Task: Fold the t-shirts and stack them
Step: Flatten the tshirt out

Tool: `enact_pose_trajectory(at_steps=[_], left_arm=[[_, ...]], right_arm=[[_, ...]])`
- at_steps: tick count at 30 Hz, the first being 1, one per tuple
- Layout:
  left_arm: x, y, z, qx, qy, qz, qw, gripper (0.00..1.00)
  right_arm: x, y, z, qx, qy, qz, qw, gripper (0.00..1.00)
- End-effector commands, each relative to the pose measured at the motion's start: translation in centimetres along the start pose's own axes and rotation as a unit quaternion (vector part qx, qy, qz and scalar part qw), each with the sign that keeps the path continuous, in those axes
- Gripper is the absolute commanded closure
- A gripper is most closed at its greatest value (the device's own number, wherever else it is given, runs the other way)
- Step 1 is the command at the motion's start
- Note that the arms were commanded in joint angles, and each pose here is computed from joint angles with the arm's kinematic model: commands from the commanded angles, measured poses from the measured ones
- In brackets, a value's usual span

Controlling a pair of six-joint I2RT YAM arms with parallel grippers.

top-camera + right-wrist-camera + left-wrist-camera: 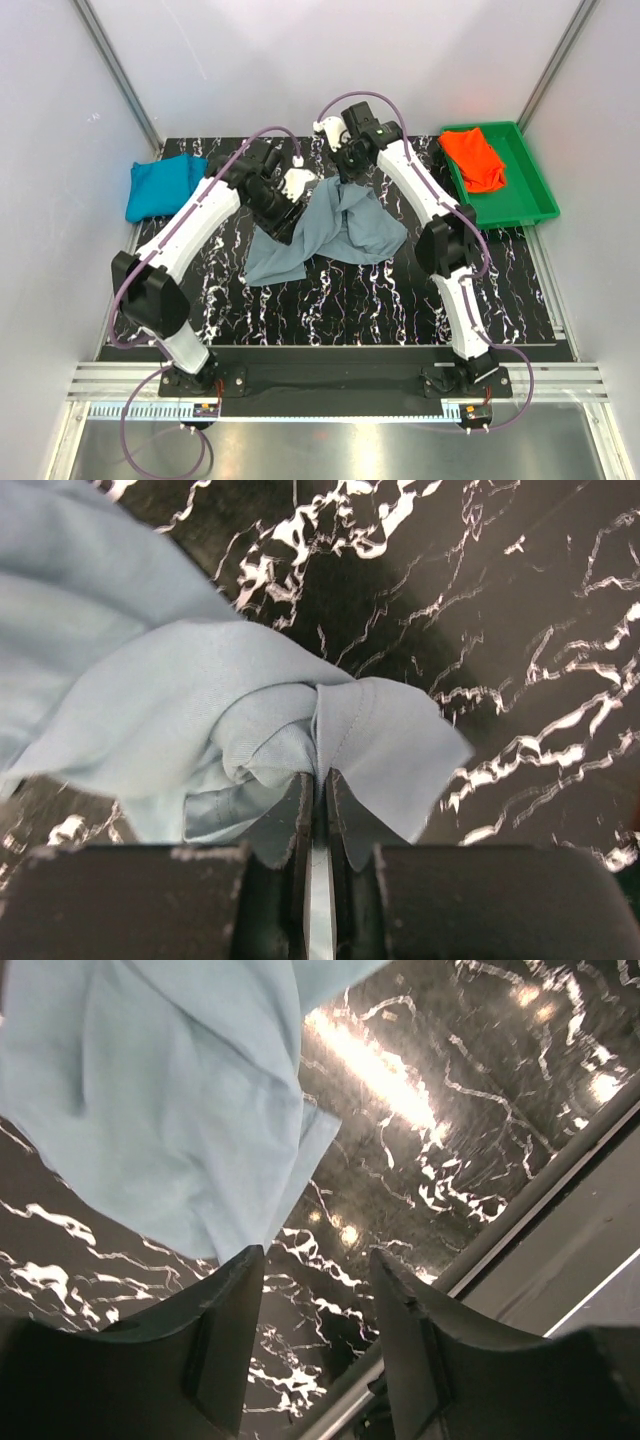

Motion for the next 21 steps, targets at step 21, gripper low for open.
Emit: enact_pose_trajectory(at_steps=[21], left_arm=[[13.9,-1.8,-0.6,0.018,0.135,-0.026,0.990,0.46]], right_arm=[[-0.8,-7.4,0.5,0.105,-0.062,-0.052,0.991,1.00]])
Point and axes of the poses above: each gripper's point midway between its finger pads, its own x axis out along the fingers, its own y axis along the line the jaws close on, z = x × y, the point moved 10 cm from there along -x, back along the fingers, and after that the axes turned 8 degrees about x, right-handed, at the moved point
